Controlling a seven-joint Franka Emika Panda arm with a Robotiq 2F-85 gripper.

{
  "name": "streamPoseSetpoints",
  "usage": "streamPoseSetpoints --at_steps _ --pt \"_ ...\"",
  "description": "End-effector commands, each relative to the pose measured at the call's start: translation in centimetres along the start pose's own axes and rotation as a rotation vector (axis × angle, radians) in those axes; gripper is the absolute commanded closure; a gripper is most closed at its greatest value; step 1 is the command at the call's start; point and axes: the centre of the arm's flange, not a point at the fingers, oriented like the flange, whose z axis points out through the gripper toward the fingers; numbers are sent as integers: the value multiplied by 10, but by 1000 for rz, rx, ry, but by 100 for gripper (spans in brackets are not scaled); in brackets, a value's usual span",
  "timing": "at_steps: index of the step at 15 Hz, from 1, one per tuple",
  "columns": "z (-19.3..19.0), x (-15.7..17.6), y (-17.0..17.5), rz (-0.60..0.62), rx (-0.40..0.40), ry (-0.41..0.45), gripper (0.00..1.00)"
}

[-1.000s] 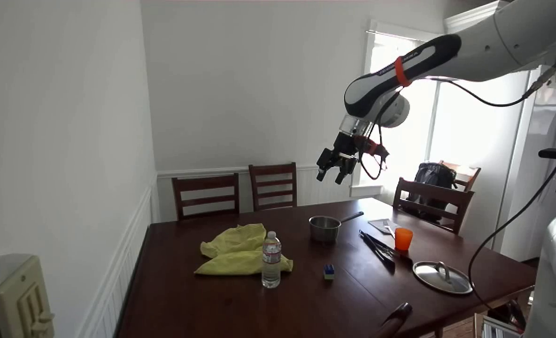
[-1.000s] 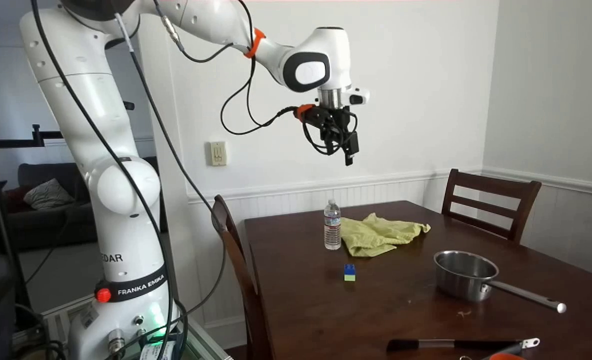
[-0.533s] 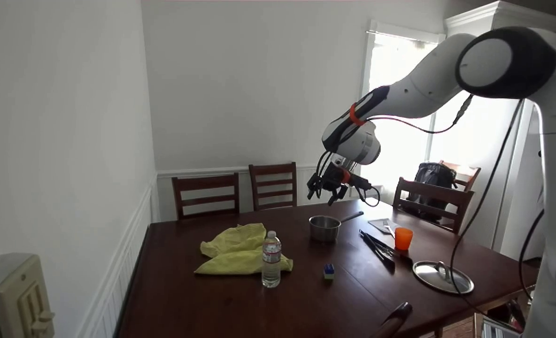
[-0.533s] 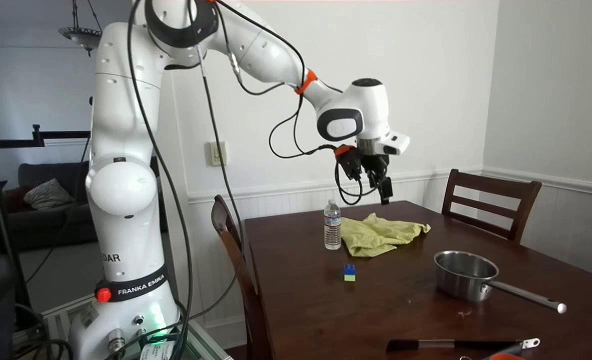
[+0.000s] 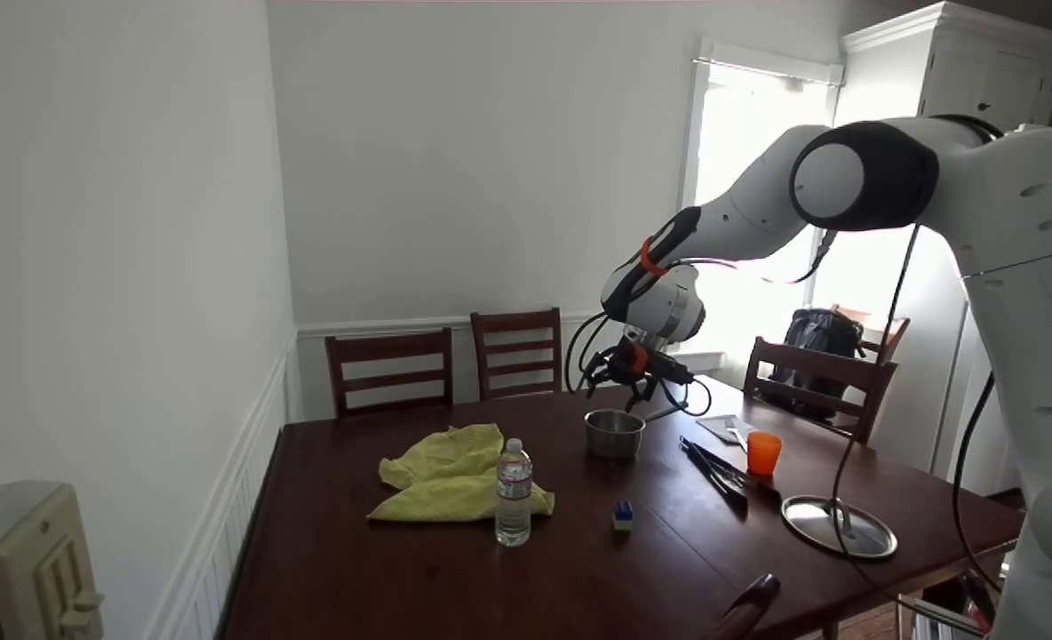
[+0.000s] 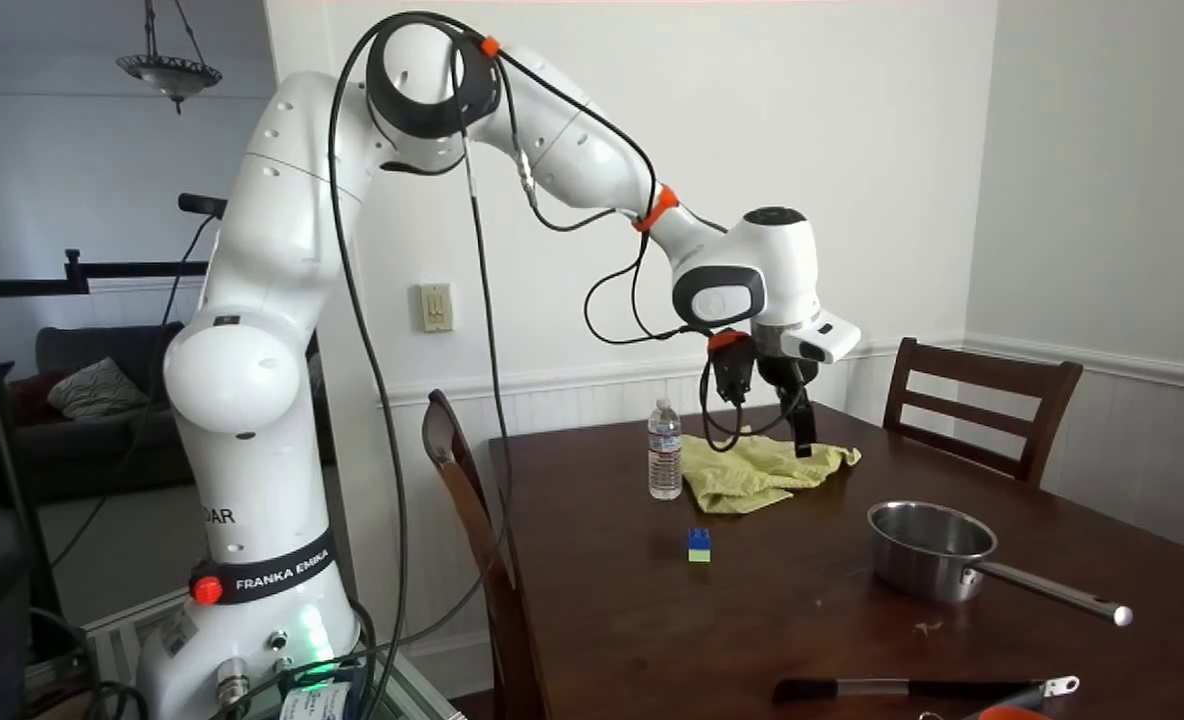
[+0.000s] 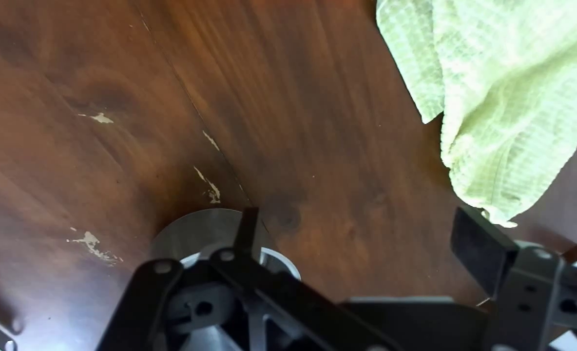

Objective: Straighten the yellow towel

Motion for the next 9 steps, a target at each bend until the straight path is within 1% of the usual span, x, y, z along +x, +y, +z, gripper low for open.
streamPoseSetpoints --at_steps 1,3,5,8,9 --pt "14 -1 0 170 -13 -39 0" --pt "53 3 -3 245 -67 -97 0" --pt "77 -5 -2 329 -103 -159 0" --pt "116 -11 -4 428 -176 -284 0" --pt "122 -11 -7 452 -182 -342 0"
